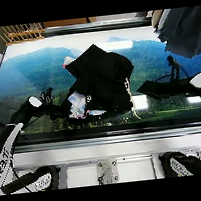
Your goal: Fold the clothes and pants, and hang the long-sleeved shirts on hangers.
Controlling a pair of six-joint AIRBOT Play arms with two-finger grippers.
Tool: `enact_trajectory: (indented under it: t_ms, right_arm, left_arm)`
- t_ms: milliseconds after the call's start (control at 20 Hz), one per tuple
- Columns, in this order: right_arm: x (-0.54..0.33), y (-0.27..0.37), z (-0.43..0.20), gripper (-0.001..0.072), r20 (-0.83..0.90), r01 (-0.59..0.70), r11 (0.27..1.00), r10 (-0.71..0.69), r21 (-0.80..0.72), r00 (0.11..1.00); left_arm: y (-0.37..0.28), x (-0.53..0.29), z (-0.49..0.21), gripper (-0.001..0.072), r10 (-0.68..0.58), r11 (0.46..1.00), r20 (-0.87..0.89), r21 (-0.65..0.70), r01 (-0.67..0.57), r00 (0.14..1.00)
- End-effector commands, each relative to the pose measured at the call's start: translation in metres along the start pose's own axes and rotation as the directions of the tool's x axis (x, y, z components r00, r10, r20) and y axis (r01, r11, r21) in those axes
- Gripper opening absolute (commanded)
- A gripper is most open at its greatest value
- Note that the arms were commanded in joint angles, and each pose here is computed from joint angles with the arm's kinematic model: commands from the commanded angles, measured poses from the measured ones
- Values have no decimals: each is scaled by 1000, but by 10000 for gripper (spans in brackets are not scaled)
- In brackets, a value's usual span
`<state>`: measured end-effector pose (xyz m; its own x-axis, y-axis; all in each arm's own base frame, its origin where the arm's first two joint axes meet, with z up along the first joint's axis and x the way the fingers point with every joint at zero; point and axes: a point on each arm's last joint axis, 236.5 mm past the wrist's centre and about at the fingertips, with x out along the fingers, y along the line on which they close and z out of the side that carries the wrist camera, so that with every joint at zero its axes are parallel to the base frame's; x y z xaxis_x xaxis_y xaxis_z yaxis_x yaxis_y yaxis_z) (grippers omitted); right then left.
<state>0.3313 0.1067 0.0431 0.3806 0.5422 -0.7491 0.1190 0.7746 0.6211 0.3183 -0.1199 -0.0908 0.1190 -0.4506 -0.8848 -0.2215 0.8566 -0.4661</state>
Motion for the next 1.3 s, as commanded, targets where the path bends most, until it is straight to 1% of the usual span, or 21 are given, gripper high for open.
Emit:
enact_trajectory:
  t_ms: [0,100,250,350,500,600,1000,1050,1100,1150,1250]
  right_arm:
    - [50,-54,-36,606,-55,88,944,-75,317,996]
    - [77,-60,-50,605,-46,80,915,-67,396,997]
    - [108,-52,-55,606,-14,66,917,-66,393,998]
    - [122,-46,-46,605,49,42,915,-67,400,997]
    - [129,-53,-23,605,153,22,904,-96,427,984]
    - [129,-58,-13,604,191,20,903,-112,429,975]
    - [145,-75,-26,603,135,72,890,-148,450,980]
    - [147,-76,-29,577,126,80,889,-152,451,980]
    - [150,-76,-31,423,119,87,893,-154,441,981]
    - [152,-74,-33,248,115,94,908,-153,408,982]
    - [154,-66,-32,16,116,100,948,-141,302,983]
  left_arm:
    - [-1,-1,0,13,1,1000,-4,8,-1,1000]
    - [-1,-1,0,13,1,1000,-4,7,-1,1000]
    - [-1,-1,0,13,1,1000,-4,8,-1,1000]
    - [-1,-1,0,13,1,1000,-4,7,-1,1000]
    - [-1,-1,0,13,1,1000,-4,7,-1,1000]
    - [-1,-1,0,13,0,1000,-4,7,0,1000]
    - [-2,-1,1,13,-1,1000,1,6,1,1000]
    - [-2,-1,1,13,-1,1000,1,6,1,1000]
    - [-2,-1,1,13,-1,1000,1,6,1,1000]
    - [-2,-1,1,12,-1,1000,0,5,1,1000]
    - [-3,-1,1,13,-6,1000,0,2,6,1000]
